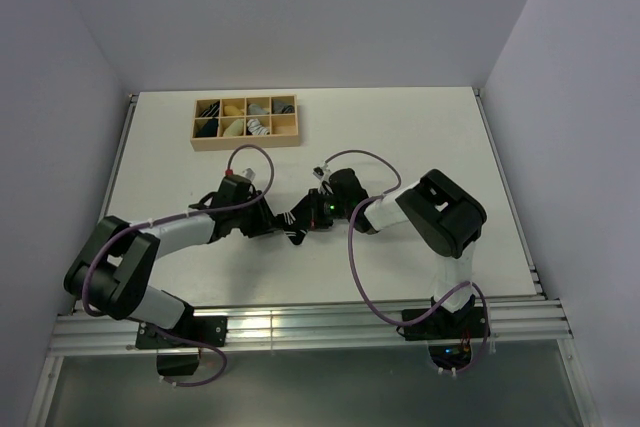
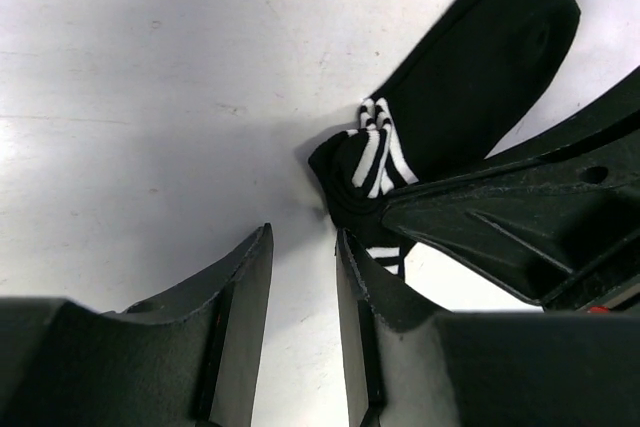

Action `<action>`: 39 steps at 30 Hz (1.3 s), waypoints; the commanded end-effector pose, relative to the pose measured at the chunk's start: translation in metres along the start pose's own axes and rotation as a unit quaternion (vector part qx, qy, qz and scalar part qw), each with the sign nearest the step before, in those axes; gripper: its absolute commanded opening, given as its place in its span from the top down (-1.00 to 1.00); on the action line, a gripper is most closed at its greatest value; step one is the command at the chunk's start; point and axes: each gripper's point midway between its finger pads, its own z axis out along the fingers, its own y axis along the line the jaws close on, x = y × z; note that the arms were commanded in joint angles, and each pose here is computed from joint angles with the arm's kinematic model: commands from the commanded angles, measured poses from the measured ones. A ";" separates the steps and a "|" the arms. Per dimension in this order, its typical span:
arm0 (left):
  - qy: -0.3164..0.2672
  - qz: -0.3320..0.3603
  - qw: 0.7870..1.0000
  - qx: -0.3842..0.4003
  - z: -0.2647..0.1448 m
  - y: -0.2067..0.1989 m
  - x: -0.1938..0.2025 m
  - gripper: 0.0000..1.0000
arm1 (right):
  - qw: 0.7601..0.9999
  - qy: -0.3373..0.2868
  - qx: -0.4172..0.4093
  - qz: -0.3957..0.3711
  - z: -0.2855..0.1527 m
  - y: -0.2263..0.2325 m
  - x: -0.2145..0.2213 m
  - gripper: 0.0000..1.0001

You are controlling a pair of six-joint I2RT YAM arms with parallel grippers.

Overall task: Roll the socks
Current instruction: Roll the sock at the center of the board.

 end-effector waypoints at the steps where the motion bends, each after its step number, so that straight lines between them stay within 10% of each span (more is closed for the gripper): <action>1: 0.011 0.014 1.000 0.004 0.005 0.003 0.005 0.25 | 0.990 0.069 0.115 0.039 -0.011 -0.068 0.053 1.00; 18: 0.040 0.004 0.998 -0.053 0.027 0.022 0.010 0.37 | 0.990 0.071 0.117 0.034 -0.010 -0.067 0.051 1.00; 28: 0.054 0.006 0.992 -0.117 0.030 0.032 0.017 0.99 | 0.988 0.050 0.143 -0.008 -0.020 -0.064 0.037 0.99; 39: 0.036 0.029 0.985 -0.168 0.013 0.010 -0.003 0.99 | 0.964 -0.067 0.186 -0.179 -0.051 -0.007 0.003 0.24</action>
